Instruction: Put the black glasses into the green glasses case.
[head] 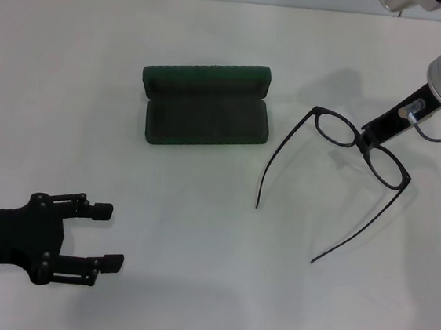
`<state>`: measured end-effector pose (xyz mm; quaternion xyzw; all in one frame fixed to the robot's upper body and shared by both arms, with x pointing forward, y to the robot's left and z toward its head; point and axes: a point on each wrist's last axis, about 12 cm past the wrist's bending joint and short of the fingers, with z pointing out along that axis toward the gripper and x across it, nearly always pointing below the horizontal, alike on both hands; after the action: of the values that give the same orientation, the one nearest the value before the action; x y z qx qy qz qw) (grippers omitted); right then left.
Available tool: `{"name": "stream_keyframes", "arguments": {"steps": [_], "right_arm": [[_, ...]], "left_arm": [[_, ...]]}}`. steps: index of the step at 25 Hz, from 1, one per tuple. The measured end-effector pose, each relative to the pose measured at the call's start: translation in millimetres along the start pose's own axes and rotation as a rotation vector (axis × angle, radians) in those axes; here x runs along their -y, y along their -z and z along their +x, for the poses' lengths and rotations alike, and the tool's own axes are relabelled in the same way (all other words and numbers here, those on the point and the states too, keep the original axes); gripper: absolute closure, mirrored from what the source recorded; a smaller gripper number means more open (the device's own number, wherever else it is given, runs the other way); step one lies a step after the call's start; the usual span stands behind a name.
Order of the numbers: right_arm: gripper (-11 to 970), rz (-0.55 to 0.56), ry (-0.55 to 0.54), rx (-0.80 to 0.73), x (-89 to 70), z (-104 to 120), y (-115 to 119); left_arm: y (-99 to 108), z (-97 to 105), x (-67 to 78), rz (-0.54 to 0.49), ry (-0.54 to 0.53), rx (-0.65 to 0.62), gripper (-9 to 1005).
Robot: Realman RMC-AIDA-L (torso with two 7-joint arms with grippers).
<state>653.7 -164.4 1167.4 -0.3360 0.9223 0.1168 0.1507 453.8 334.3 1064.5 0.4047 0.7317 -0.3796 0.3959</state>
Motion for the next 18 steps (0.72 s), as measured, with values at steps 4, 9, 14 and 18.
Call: {"name": "stream_keyframes", "arguments": {"steps": [4, 9, 14, 18], "right_arm": [[892, 0.001, 0.008, -0.012, -0.8, -0.9, 2.0], [894, 0.0, 0.0, -0.003, 0.9, -0.4, 3.3], [894, -0.014, -0.004, 0.027, 2.5, 1.9, 8.6], [895, -0.099, -0.036, 0.099, 8.8, 8.9, 19.0]], "left_arm": [[-0.1, 0.0, 0.0, -0.001, 0.001, 0.003, 168], [-0.6, 0.0, 0.2, 0.0, 0.005, 0.009, 168], [3.3, -2.6, -1.1, -0.029, 0.052, 0.06, 169], [1.5, -4.8, -1.5, -0.023, 0.08, 0.071, 169]]}}
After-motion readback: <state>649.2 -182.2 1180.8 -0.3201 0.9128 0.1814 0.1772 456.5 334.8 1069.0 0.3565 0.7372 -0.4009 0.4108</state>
